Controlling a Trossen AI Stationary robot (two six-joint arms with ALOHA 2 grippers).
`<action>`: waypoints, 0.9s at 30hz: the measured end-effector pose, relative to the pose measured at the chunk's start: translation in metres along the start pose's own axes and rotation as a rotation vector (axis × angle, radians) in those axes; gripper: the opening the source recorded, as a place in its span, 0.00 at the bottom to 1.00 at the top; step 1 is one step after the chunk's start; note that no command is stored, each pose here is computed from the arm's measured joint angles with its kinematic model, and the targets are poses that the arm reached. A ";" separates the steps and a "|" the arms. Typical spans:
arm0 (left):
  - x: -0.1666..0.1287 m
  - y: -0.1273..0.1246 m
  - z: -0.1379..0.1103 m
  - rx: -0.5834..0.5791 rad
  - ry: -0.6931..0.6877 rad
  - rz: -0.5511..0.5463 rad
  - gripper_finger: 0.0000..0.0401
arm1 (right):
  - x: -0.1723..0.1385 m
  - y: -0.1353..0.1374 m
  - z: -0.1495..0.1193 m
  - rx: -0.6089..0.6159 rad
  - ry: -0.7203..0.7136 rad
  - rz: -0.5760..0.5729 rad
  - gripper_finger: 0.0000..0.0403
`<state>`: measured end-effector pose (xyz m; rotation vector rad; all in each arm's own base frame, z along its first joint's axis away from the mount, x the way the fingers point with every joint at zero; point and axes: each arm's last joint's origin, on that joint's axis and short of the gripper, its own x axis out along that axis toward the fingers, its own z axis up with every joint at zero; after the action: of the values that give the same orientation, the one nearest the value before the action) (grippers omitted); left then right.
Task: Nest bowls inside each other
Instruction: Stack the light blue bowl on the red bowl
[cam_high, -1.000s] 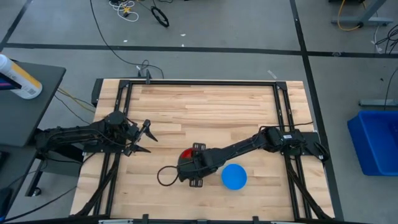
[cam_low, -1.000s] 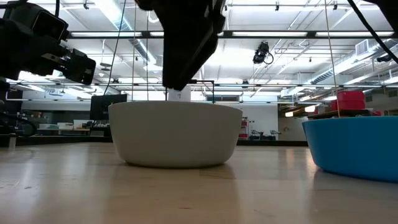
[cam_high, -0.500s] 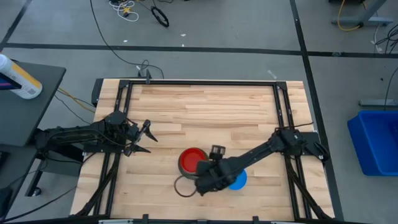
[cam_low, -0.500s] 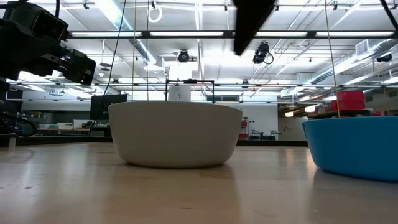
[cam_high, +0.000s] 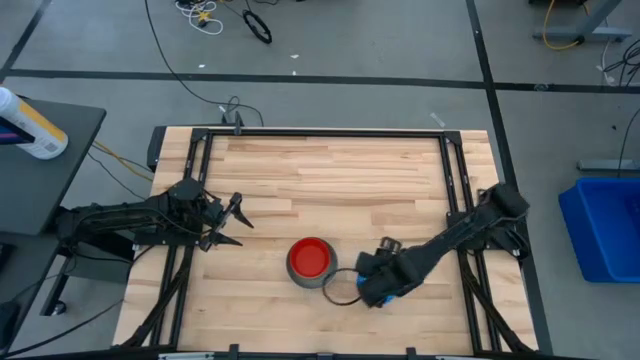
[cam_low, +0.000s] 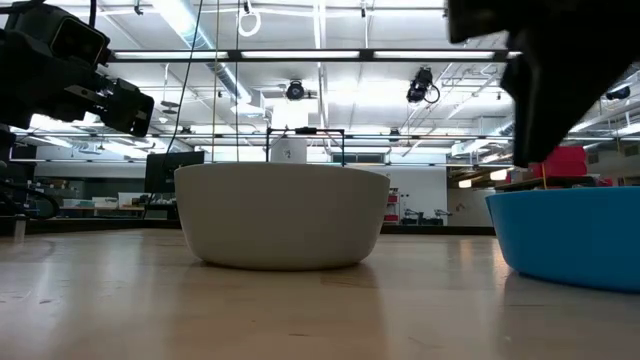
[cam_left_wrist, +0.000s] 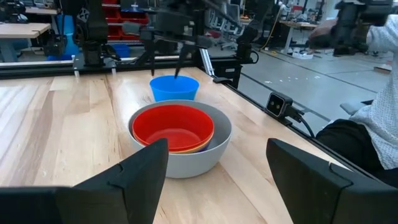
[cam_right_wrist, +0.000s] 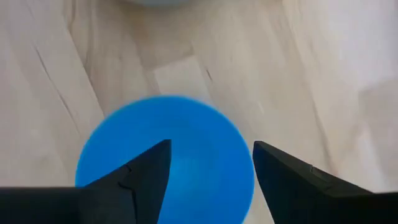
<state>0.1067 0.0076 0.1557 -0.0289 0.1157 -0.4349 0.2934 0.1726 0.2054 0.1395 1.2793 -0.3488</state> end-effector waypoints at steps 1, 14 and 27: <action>0.000 0.000 0.000 0.000 0.000 0.000 0.69 | 0.001 -0.005 -0.006 0.025 0.001 0.022 0.58; 0.000 0.000 0.000 0.003 -0.001 0.000 0.69 | 0.044 -0.036 -0.062 0.117 0.019 0.124 0.56; 0.000 0.005 0.000 -0.047 -0.001 0.182 0.69 | 0.053 -0.029 -0.058 0.103 -0.133 0.235 0.02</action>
<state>0.1085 0.0126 0.1556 -0.0641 0.1264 -0.2508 0.2440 0.1531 0.1412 0.3452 1.1006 -0.2179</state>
